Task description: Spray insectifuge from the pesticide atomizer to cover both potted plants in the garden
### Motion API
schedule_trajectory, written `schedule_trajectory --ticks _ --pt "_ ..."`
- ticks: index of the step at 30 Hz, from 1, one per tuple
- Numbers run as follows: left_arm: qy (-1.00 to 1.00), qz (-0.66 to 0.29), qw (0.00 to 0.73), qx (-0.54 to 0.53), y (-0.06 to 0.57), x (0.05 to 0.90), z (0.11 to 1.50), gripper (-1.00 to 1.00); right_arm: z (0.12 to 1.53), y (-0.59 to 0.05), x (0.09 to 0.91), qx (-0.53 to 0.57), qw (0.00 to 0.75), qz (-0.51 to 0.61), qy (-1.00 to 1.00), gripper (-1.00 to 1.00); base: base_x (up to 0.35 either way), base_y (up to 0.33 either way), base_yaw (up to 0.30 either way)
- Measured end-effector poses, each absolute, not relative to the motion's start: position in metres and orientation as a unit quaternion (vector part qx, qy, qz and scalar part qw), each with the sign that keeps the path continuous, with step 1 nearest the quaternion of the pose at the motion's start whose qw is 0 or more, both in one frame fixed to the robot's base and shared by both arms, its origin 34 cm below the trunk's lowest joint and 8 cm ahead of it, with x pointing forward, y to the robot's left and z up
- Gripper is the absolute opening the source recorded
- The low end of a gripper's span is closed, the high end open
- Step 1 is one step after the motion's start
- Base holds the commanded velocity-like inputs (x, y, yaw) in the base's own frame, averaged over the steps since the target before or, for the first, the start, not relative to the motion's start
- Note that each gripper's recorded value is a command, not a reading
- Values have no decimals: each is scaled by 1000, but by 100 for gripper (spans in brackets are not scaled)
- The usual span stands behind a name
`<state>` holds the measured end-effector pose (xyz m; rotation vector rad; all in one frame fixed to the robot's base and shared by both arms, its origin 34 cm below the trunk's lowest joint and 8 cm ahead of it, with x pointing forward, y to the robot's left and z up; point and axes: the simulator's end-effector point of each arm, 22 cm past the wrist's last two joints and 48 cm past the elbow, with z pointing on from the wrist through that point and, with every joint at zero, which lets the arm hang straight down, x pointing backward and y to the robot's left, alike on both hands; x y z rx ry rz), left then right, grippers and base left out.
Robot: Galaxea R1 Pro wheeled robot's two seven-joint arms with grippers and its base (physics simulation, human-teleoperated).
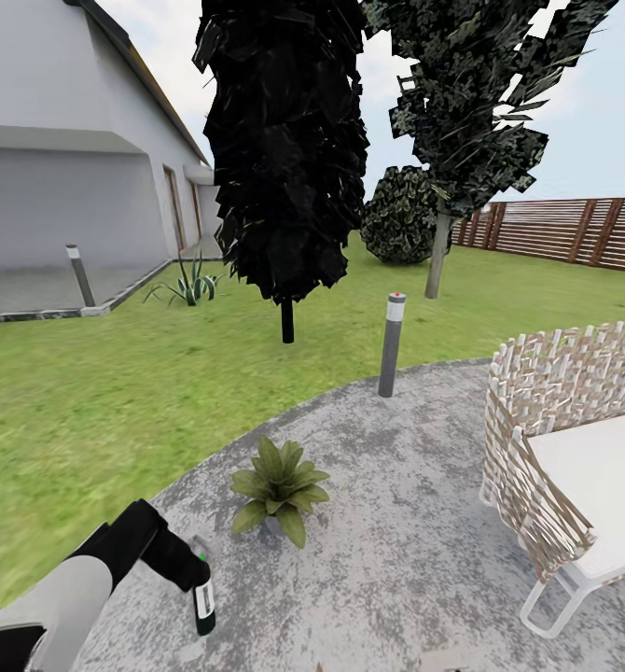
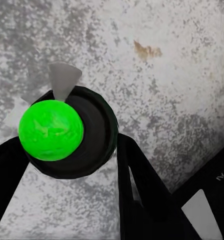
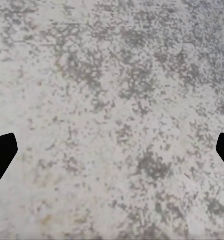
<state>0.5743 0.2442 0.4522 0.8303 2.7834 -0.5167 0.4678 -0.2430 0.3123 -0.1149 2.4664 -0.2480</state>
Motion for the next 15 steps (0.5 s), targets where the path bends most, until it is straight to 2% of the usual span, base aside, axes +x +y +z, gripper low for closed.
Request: schedule_trajectory --ticks 7,15 --pt "939 -179 94 278 242 578 460 -100 312 -244 467 -43 324 -95 940 100 0 0 0" --pt "960 -172 48 215 236 578 471 -100 313 -260 468 -42 324 -106 939 100 0 0 0"
